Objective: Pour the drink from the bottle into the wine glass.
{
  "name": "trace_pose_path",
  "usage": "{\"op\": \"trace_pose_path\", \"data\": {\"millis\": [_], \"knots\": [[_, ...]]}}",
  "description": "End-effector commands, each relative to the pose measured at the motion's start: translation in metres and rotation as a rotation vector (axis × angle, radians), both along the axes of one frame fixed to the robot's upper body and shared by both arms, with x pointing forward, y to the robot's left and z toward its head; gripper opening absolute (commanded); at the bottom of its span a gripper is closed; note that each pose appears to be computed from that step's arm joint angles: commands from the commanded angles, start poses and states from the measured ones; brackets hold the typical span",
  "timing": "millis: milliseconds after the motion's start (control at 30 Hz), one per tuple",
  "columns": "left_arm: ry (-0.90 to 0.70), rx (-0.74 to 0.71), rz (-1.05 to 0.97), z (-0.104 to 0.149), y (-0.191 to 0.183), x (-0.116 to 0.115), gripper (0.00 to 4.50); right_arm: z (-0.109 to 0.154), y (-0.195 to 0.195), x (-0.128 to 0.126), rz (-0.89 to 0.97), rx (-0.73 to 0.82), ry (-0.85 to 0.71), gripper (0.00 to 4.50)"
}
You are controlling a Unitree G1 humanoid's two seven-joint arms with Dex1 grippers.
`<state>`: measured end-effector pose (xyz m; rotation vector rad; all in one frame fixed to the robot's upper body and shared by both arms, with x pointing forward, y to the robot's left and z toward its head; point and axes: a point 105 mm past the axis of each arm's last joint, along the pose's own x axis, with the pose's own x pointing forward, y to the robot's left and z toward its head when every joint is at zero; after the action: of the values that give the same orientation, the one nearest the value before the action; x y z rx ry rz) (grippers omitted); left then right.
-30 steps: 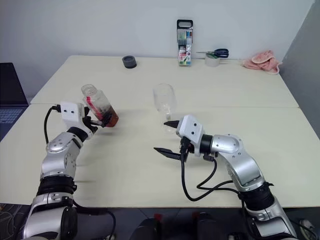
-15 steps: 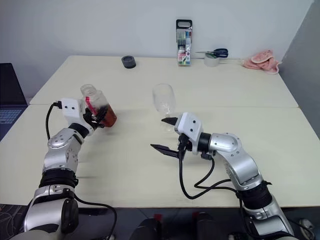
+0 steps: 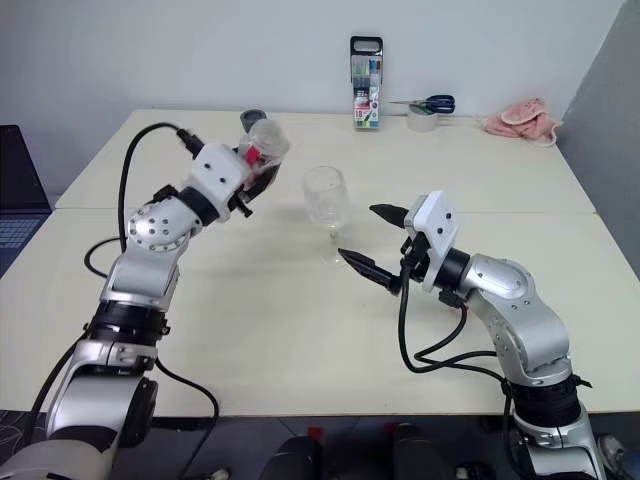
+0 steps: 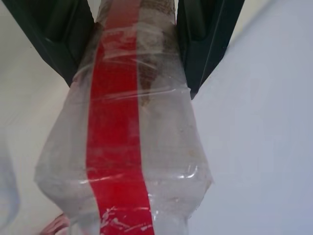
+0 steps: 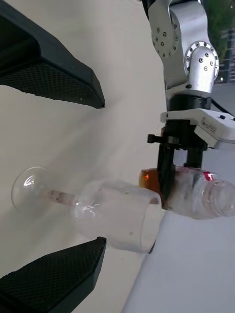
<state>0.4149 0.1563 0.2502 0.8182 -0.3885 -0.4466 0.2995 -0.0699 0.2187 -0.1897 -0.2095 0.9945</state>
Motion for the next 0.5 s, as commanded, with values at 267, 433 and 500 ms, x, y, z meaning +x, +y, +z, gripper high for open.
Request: {"op": "trace_pose_path", "data": {"millis": [267, 433, 500], "knots": [[-0.225, 0.299, -0.022, 0.032, -0.009, 0.012, 1.69, 0.020, 0.003, 0.005, -0.079, 0.073, -0.053, 4.50], [-0.307, 0.407, -0.036, 0.037, -0.012, 0.012, 1.69, 0.020, 0.001, 0.008, -0.100, 0.072, -0.052, 4.50], [-0.340, 0.450, -0.044, 0.038, -0.014, 0.012, 1.69, 0.019, -0.003, 0.007, -0.091, 0.049, -0.048, 4.50]]}}
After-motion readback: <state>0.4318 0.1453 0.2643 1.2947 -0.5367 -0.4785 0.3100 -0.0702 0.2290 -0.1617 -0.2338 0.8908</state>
